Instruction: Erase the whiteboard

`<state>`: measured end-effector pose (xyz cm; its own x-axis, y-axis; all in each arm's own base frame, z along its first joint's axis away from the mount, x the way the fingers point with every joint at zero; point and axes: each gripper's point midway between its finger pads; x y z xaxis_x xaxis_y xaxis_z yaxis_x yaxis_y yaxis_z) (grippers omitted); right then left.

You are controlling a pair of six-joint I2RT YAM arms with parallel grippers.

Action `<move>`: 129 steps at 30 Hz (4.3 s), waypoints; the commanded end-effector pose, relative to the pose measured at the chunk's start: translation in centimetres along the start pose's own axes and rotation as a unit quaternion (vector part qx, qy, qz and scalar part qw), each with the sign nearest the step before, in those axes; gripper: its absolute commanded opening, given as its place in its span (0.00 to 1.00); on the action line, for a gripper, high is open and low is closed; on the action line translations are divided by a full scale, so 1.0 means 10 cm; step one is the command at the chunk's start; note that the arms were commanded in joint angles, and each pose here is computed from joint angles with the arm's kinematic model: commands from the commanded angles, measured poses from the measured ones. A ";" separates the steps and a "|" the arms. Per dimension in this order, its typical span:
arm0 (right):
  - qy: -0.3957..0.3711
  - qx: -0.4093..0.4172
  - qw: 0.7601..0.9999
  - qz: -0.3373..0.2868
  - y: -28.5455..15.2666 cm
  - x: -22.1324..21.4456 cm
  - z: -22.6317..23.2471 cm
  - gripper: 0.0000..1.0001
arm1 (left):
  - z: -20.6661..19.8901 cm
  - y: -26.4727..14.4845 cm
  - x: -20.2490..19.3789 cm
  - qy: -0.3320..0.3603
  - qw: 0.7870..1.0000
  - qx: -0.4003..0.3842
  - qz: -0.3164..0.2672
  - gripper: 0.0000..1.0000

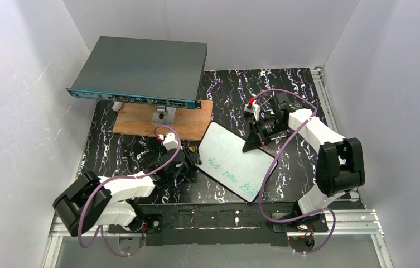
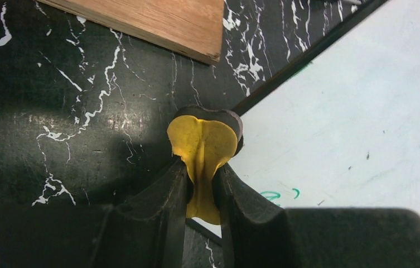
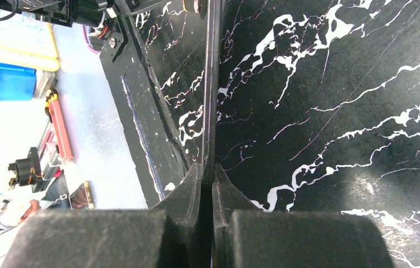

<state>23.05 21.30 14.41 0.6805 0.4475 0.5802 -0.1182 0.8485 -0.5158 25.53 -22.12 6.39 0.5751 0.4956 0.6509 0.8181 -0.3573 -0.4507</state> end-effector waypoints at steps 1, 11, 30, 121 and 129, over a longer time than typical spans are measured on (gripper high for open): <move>-0.035 0.033 0.998 -0.028 -0.03 0.13 0.16 0.01 | 0.02 0.11 0.22 -0.062 0.996 0.037 -0.058 0.00; -0.037 0.034 0.998 -0.029 -0.03 0.14 0.17 0.01 | 0.58 0.13 -0.01 -0.073 0.982 0.169 -0.045 0.00; -0.040 0.031 0.998 -0.030 -0.04 0.14 0.17 0.01 | -0.54 0.14 0.49 -0.103 0.993 -0.015 -0.058 0.00; -0.043 0.011 0.998 -0.036 -0.05 0.16 0.15 0.01 | 0.23 -0.09 0.12 -0.171 0.948 0.249 -0.095 0.00; -0.045 0.012 0.998 -0.037 -0.06 0.16 0.17 0.01 | 0.18 0.05 0.39 -0.169 0.943 0.242 -0.152 0.00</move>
<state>23.20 21.26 14.54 0.6910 0.4344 0.5778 -0.0977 0.8480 -0.5208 25.85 -19.82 5.12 0.3376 0.7539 0.5637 0.7599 0.1351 -0.6358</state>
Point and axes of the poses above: each gripper's point midway between its finger pads, its own y axis out along the fingers, its own z axis along the line the jaws close on, x = y × z, and after that the axes turned 5 degrees about -y, right-handed
